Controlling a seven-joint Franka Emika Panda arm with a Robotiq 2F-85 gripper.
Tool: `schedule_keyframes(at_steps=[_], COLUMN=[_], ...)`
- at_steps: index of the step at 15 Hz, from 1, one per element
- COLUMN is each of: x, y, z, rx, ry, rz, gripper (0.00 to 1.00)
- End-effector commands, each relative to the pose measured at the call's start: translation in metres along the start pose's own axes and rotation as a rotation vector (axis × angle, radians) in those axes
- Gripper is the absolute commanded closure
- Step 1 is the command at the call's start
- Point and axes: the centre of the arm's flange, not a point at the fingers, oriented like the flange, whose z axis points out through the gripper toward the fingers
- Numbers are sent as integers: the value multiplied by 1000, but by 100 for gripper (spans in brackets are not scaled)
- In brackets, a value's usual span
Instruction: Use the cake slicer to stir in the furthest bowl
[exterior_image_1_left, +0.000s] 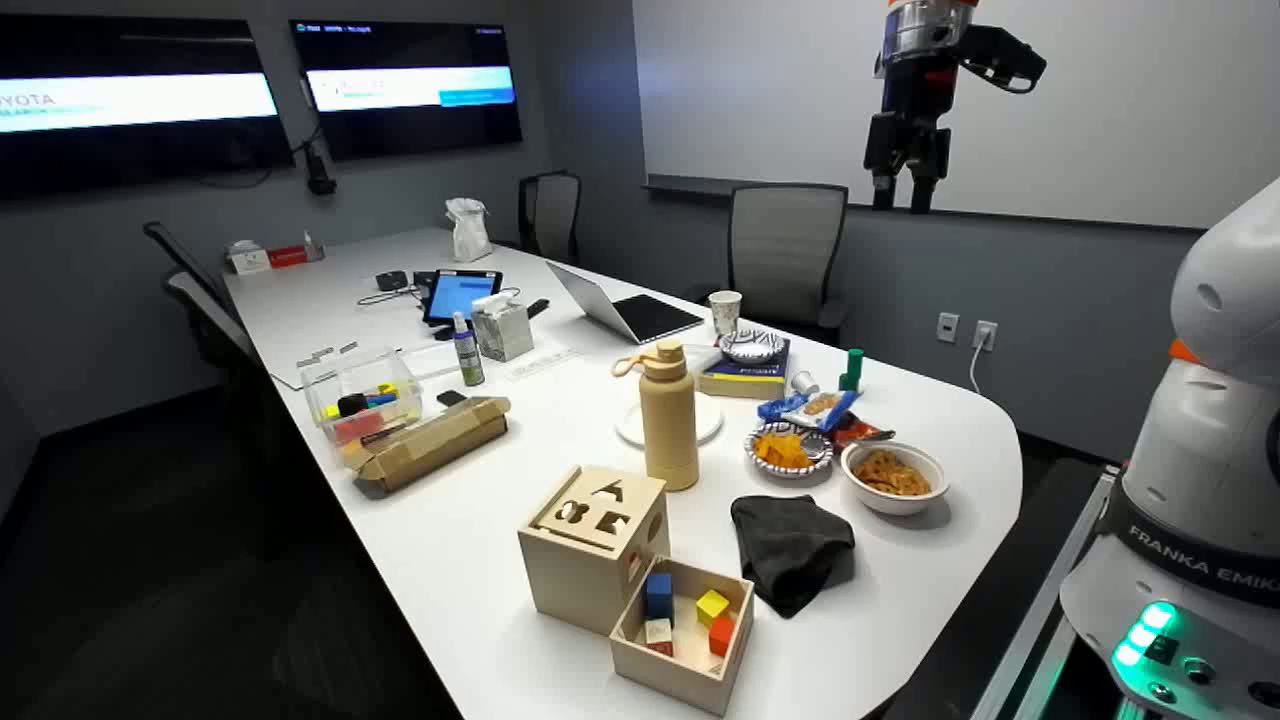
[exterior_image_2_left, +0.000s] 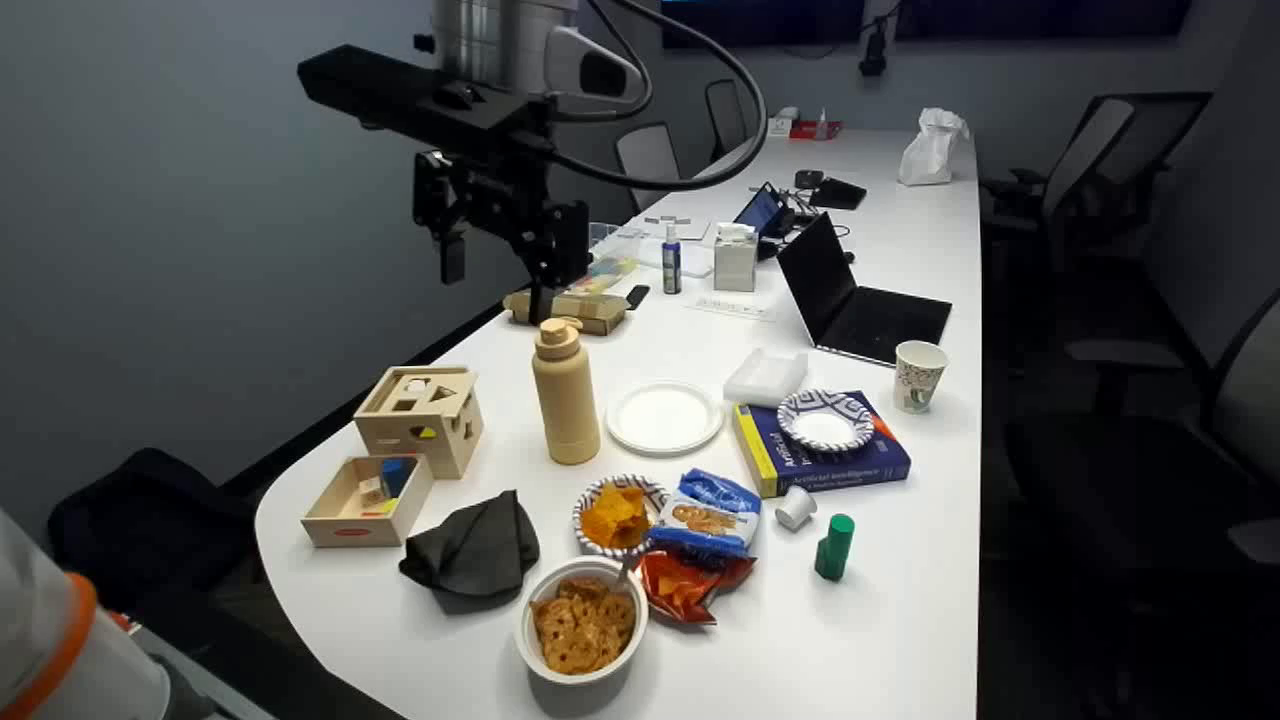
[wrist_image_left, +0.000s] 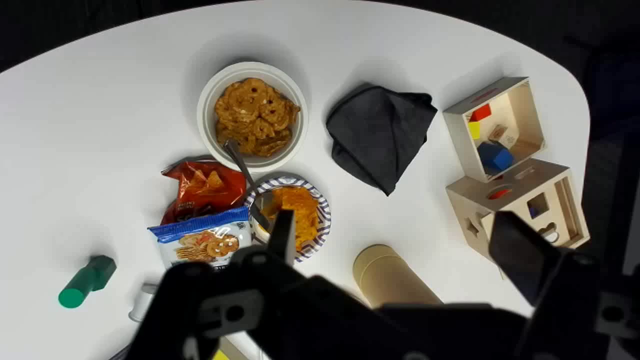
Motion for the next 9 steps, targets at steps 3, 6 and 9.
schedule_keyframes(at_steps=[3,6,9], x=[25,66,108], y=[6,17,29], z=[9,30,61], rx=[31,54,46], ry=[-7,4,20], rz=[12,57,97], gripper=[0,0,0])
